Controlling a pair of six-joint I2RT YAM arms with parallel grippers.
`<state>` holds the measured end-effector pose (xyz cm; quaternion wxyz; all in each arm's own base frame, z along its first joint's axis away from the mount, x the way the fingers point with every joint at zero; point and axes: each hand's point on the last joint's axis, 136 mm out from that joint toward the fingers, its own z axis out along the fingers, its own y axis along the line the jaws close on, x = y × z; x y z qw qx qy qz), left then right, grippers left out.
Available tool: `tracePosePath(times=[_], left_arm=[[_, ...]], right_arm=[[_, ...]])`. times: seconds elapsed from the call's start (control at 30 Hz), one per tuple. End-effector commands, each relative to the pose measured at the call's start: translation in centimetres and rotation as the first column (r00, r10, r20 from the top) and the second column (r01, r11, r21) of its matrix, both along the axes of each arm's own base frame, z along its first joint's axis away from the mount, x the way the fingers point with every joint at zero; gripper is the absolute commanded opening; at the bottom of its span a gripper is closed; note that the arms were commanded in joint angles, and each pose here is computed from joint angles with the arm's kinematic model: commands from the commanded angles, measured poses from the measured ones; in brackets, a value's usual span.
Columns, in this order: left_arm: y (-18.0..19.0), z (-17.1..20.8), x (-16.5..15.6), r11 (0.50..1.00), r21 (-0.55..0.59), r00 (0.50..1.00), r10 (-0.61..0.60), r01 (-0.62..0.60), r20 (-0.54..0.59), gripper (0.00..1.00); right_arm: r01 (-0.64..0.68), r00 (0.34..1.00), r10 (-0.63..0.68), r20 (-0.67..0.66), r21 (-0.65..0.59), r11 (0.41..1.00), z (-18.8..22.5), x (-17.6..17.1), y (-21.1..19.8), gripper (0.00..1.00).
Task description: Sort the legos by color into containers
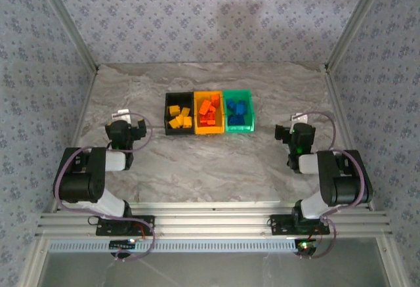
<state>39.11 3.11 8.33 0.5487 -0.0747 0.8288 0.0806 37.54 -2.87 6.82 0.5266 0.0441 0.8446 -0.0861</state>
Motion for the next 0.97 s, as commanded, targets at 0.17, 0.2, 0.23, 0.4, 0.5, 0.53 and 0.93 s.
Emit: tracePosePath(times=[0.17,0.2,0.23,0.4,0.5,0.53,0.93], left_arm=[[0.63,0.89,-0.05,0.999,-0.007,0.998,0.036,-0.036,0.044,1.0],[0.55,0.92,-0.03,0.999,-0.003,0.998,0.036,-0.036,0.044,1.0],[0.52,0.92,-0.03,0.999,-0.005,0.998,0.034,-0.034,0.044,1.0],[0.49,0.89,-0.05,0.999,-0.004,0.999,0.033,-0.033,0.043,1.0],[0.52,0.9,-0.03,0.999,-0.005,0.998,0.034,-0.034,0.044,1.0],[0.52,0.9,-0.04,0.999,-0.005,0.998,0.034,-0.034,0.043,1.0],[0.52,0.97,0.03,0.999,-0.005,0.998,0.033,-0.033,0.045,1.0]], right_arm=[[0.085,0.992,-0.084,0.088,0.002,0.996,2.08,0.79,-1.48,1.0],[0.086,0.992,-0.085,0.092,-0.001,0.996,2.07,0.76,-1.51,1.0],[0.085,0.992,-0.085,0.088,-0.002,0.996,2.05,0.77,-1.46,1.0],[0.085,0.992,-0.084,0.089,-0.002,0.996,2.02,0.77,-1.45,1.0],[0.086,0.992,-0.085,0.09,-0.002,0.996,2.05,0.76,-1.49,1.0],[0.085,0.992,-0.084,0.089,-0.002,0.996,2.05,0.77,-1.45,1.0],[0.085,0.992,-0.084,0.089,-0.002,0.996,2.03,0.78,-1.45,1.0]])
